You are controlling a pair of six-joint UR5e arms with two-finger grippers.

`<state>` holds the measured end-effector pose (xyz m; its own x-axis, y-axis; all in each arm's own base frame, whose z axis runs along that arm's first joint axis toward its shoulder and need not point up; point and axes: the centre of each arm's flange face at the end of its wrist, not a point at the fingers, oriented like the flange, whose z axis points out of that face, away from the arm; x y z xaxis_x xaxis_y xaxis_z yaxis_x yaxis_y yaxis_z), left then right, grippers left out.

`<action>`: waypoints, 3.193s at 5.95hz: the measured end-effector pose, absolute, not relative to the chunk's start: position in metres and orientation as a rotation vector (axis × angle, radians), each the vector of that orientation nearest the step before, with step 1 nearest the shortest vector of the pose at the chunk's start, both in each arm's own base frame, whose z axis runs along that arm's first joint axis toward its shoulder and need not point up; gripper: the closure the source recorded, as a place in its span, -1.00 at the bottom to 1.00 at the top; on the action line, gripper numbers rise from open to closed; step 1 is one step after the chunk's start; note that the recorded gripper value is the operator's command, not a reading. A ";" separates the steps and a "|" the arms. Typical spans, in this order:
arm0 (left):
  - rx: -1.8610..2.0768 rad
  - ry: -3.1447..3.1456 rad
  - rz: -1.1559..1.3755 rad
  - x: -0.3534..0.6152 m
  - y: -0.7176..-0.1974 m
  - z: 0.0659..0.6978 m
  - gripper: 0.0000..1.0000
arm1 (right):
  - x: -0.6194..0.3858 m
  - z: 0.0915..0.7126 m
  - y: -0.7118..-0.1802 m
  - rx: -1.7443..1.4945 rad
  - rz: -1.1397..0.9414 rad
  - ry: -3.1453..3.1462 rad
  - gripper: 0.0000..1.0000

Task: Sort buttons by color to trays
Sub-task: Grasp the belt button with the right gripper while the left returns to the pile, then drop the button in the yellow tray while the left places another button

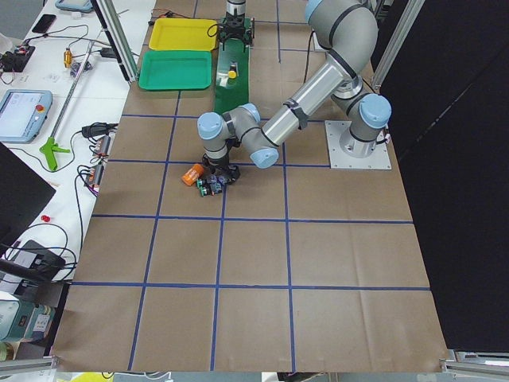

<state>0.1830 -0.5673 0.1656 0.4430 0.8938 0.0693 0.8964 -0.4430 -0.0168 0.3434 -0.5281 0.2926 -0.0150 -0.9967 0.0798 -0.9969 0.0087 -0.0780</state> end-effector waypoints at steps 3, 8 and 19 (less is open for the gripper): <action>-2.577 -1.748 -0.079 0.193 -0.563 0.173 1.00 | 0.328 0.265 -0.532 2.189 0.066 -2.152 -1.00; -2.115 -2.240 0.012 0.146 -0.557 0.252 1.00 | 0.247 0.246 -0.540 2.151 -0.032 -2.205 0.84; -2.392 -2.078 -0.280 0.063 -0.630 0.272 -0.93 | 0.083 0.236 -0.707 2.106 0.175 -2.061 -1.00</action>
<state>0.0631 -0.6302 0.2719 0.1313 0.9856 0.1068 0.9787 -0.1460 0.1442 0.0828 -0.7067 0.2359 0.0269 -0.9761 0.2157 -0.9985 -0.0159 0.0523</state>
